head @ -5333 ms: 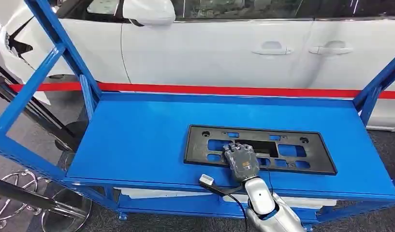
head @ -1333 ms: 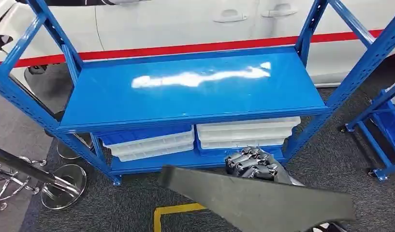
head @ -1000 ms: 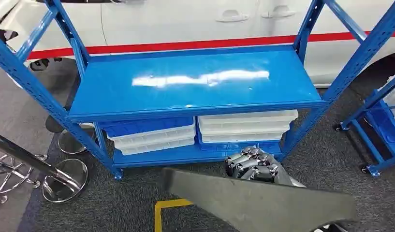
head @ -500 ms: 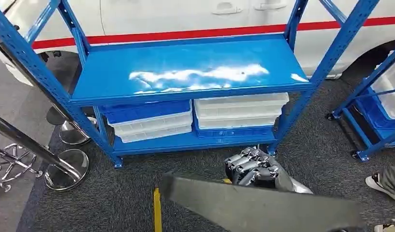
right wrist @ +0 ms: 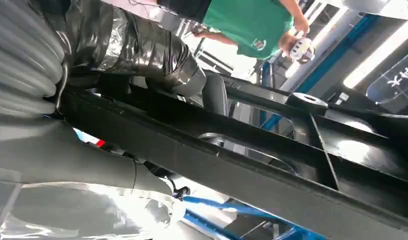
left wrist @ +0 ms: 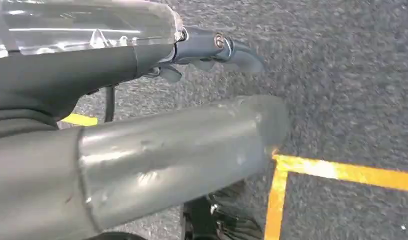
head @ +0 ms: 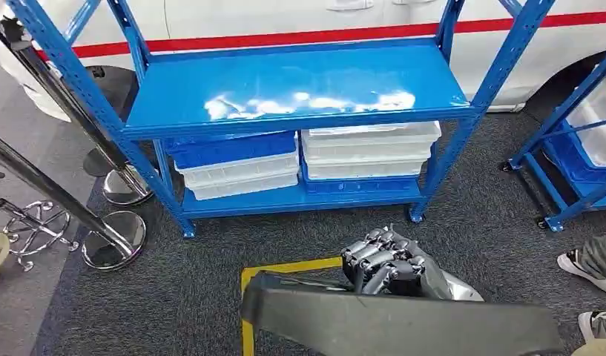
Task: Take the parts from the cabinet and place them on the table.
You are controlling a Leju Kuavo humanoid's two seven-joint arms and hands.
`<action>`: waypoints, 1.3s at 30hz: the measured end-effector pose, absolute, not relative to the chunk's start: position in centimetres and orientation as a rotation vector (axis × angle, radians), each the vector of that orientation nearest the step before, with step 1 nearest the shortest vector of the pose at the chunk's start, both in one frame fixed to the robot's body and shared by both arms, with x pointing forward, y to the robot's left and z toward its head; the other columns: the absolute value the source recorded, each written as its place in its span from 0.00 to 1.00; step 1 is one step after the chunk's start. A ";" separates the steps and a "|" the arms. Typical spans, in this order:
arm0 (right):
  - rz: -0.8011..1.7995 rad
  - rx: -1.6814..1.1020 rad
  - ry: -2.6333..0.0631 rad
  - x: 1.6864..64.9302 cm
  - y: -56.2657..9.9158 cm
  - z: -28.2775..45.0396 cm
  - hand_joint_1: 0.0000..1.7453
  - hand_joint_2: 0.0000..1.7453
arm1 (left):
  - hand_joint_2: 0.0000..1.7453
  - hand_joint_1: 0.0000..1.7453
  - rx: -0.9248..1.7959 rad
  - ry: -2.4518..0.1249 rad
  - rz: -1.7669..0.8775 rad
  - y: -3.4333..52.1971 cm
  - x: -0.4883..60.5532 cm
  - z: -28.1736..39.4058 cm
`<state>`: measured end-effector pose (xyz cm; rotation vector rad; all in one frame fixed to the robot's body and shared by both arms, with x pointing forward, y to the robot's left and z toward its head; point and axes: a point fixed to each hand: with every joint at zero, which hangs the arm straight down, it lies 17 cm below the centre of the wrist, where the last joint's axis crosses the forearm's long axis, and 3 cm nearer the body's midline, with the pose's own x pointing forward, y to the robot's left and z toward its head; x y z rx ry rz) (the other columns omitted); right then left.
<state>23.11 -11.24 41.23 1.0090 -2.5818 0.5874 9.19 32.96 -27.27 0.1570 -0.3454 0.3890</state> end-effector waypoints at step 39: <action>0.579 0.955 -2.576 23.8 -11.5 40.6 0.95 1.00 | 0.00 0.00 0.160 -0.322 0.394 32.6 8.5 -27.5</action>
